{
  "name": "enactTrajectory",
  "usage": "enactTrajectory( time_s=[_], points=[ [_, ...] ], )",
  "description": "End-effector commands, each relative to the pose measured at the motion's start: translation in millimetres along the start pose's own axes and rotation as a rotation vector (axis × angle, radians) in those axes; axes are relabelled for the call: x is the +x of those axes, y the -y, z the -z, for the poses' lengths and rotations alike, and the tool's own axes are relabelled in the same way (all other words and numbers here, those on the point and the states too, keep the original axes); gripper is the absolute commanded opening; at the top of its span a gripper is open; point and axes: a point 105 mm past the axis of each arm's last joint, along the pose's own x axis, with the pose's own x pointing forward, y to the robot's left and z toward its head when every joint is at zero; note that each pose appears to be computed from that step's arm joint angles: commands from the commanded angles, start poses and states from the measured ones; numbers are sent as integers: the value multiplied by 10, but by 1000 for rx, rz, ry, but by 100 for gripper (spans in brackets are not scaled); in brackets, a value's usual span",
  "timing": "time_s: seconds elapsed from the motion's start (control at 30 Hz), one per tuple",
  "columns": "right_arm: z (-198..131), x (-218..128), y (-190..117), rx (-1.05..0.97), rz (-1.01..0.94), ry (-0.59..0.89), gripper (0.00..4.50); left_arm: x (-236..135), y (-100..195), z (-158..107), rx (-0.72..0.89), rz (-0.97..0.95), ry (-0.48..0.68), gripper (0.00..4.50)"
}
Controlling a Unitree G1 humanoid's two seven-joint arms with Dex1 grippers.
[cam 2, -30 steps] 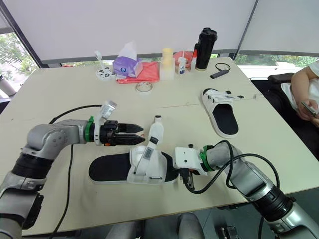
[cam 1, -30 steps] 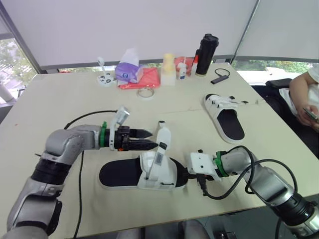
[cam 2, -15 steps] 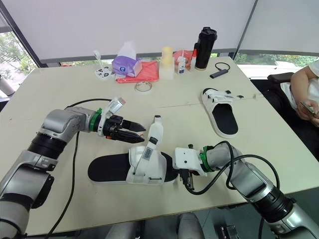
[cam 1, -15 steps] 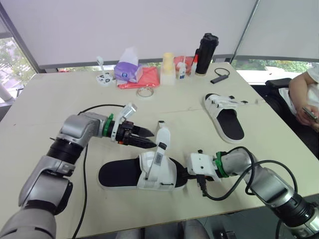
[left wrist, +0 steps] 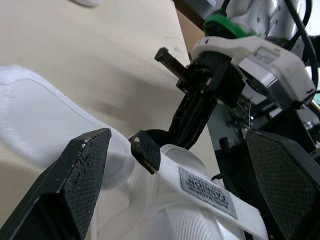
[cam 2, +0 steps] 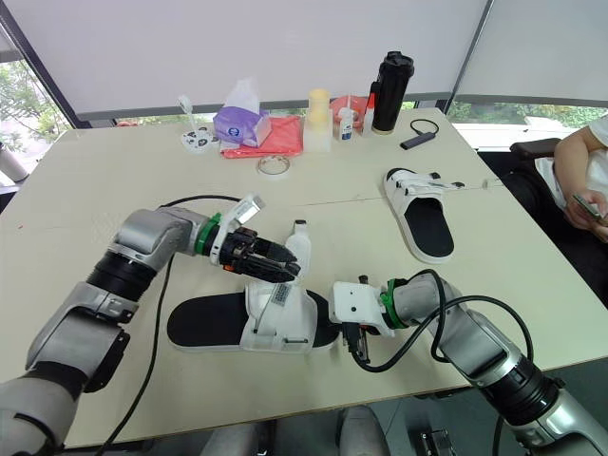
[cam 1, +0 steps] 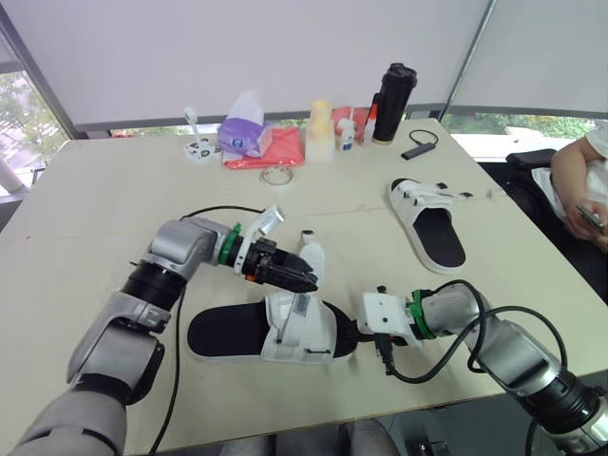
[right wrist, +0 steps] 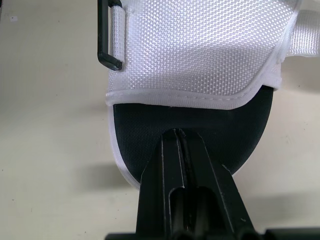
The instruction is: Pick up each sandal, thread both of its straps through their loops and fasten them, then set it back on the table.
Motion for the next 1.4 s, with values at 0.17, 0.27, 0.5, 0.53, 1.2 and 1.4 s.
enactTrajectory(
  time_s=[0.17,0.27,0.5,0.53,1.2,1.4],
  points=[
    [358,-19,19,77,52,-149,0,86,-12,-42,38,-10,-28,443],
    [358,-17,17,77,53,-149,0,106,-6,-45,33,-4,-28,443],
    [363,-16,4,79,52,-149,0,110,55,-63,33,22,-8,223],
    [365,-16,2,80,52,-149,0,106,64,-69,35,24,-5,171],
    [374,4,-13,82,48,-150,0,-253,102,-336,67,-93,189,10],
    [382,3,-18,78,47,-154,0,-316,100,-273,36,-118,233,10]
  ],
)
